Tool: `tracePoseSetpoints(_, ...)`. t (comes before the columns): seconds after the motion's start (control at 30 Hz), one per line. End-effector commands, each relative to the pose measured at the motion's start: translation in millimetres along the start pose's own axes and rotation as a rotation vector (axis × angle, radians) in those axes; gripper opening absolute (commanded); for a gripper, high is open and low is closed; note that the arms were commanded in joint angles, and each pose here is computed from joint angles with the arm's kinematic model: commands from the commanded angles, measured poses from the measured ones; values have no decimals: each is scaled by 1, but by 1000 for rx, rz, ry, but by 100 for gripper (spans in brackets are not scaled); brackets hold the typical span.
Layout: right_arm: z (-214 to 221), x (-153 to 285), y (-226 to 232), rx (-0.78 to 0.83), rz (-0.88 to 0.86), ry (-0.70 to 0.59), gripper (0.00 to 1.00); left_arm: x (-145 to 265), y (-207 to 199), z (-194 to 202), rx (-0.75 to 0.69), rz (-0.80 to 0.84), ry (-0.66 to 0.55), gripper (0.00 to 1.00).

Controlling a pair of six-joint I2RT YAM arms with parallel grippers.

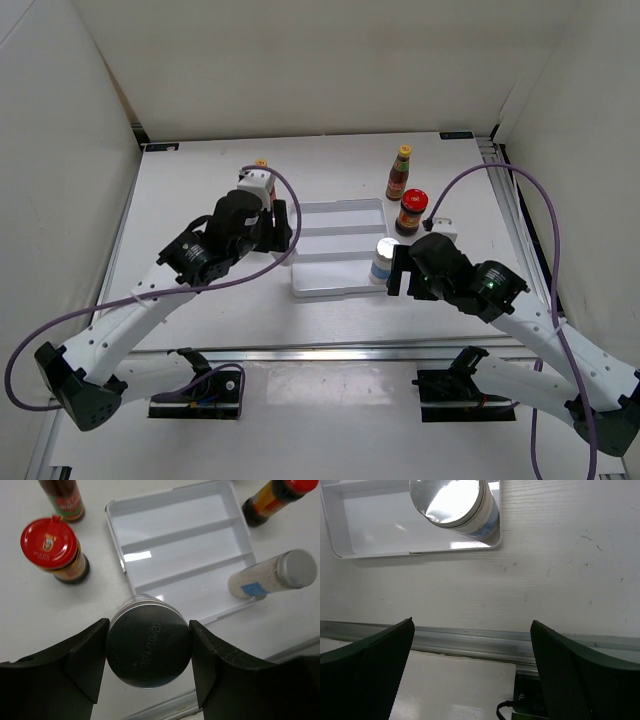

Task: Organize the condiment bottles

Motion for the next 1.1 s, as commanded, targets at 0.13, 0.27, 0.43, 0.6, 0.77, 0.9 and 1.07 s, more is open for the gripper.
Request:
tracePoseSetpoints(0.13, -3, 1, 0, -24, 1, -34, 100, -21, -24, -26, -3, 41, -33, 15)
tracePoseSetpoints(0.27, -3, 1, 0, -24, 1, -34, 100, -41, -40, -17, 3, 76, -18, 14)
tracePoseSetpoints(0.43, -3, 1, 0, -24, 1, -34, 100, -59, -48, -4, -6, 76, 22, 15)
tracePoseSetpoints(0.6, -1, 0, -2, -23, 2, -34, 100, -71, -49, 10, -15, 71, 53, 20)
tracePoseSetpoints(0.77, -1, 0, -2, -23, 2, -34, 100, -80, -51, 28, -9, 63, 94, 34)
tracePoseSetpoints(0.9, -2, 2, -2, -26, -5, -38, 100, -83, -52, 33, -8, 75, 95, 59)
tracePoseSetpoints(1.07, -1, 2, -4, -23, 3, -33, 100, -82, -54, 29, -31, 77, 82, 100)
Point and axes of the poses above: each gripper's point midway between its finger pads, its own x axis back along the fingers, its own y axis along the line the jaws close on, z = x × y, the point moved 7 cm from there along x, back along the fingers, and after that the axes turned 15 degrees about -x, right-handed, at the moved point
